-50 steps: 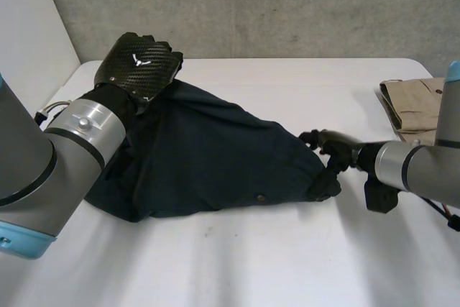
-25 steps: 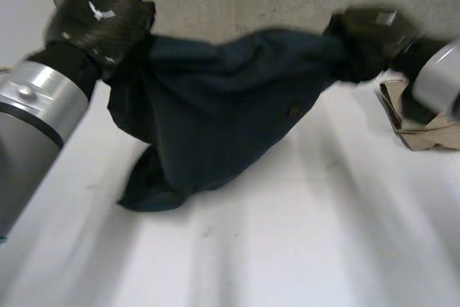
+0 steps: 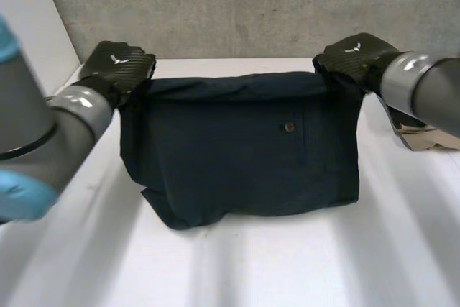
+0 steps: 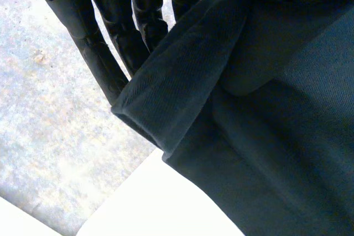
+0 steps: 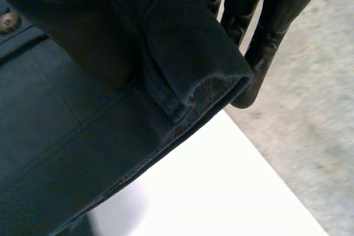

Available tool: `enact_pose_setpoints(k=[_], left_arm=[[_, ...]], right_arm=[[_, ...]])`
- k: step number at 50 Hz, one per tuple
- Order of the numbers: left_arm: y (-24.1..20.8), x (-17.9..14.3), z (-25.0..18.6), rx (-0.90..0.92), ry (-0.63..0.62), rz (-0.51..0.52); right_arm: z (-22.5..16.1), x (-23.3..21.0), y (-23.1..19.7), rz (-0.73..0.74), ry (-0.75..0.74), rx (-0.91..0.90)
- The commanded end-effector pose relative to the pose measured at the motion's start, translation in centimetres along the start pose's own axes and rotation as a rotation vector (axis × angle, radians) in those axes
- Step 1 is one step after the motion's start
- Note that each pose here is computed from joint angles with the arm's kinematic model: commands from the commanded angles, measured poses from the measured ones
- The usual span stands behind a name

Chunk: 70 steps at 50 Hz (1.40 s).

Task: Fold the laundry.

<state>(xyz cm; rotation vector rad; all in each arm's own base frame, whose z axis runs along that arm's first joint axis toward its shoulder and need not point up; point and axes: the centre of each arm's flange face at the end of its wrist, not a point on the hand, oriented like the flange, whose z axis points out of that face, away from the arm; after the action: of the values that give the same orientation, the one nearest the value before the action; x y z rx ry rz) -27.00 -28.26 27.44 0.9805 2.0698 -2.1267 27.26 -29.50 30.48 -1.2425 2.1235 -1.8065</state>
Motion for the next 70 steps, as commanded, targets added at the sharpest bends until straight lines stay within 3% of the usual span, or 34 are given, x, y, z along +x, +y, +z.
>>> enact_pose_setpoints(k=[1, 8, 14, 22, 25, 31, 37, 42, 49, 56, 70], left_arm=[[-3.2, -1.8, 7.4, 0.345, -0.222, 0.108], [-11.4, -5.8, 7.1, 0.811, -0.498, 0.090], [-13.1, -6.7, 5.5, 0.868, -0.537, 0.054], [-7.8, -4.7, 5.0, 0.690, -0.440, 0.013], [-4.1, -2.8, 4.9, 0.564, -0.377, 0.012], [4.1, 1.9, 3.7, 0.274, -0.216, 0.032], [8.5, 5.5, 0.3, 0.024, -0.070, 0.088], [10.0, 6.5, -3.9, -0.192, -0.002, 0.121], [9.8, 7.2, -8.7, -0.326, 0.088, 0.144], [9.6, 7.5, -10.9, -0.350, 0.119, 0.125], [9.1, 6.5, -13.0, -0.359, 0.092, 0.038]], right_arm=[[5.8, 1.9, -3.5, -0.019, 0.246, 0.328], [5.6, 5.2, -10.5, -0.004, 0.452, 0.843], [4.5, 6.3, -12.2, 0.004, 0.503, 0.970], [6.8, 3.5, -6.1, 0.047, 0.365, 0.669], [7.5, 2.2, -3.6, 0.057, 0.316, 0.562], [9.8, -2.6, 5.4, 0.020, 0.147, 0.236], [8.8, -6.0, 11.2, -0.040, 0.011, -0.029], [7.0, -6.6, 11.5, -0.047, -0.015, -0.081], [1.6, -7.1, 10.3, -0.054, -0.087, -0.164], [-1.7, -9.5, 12.9, -0.086, -0.202, -0.275], [-5.0, -9.1, 14.3, -0.095, -0.207, -0.284]])
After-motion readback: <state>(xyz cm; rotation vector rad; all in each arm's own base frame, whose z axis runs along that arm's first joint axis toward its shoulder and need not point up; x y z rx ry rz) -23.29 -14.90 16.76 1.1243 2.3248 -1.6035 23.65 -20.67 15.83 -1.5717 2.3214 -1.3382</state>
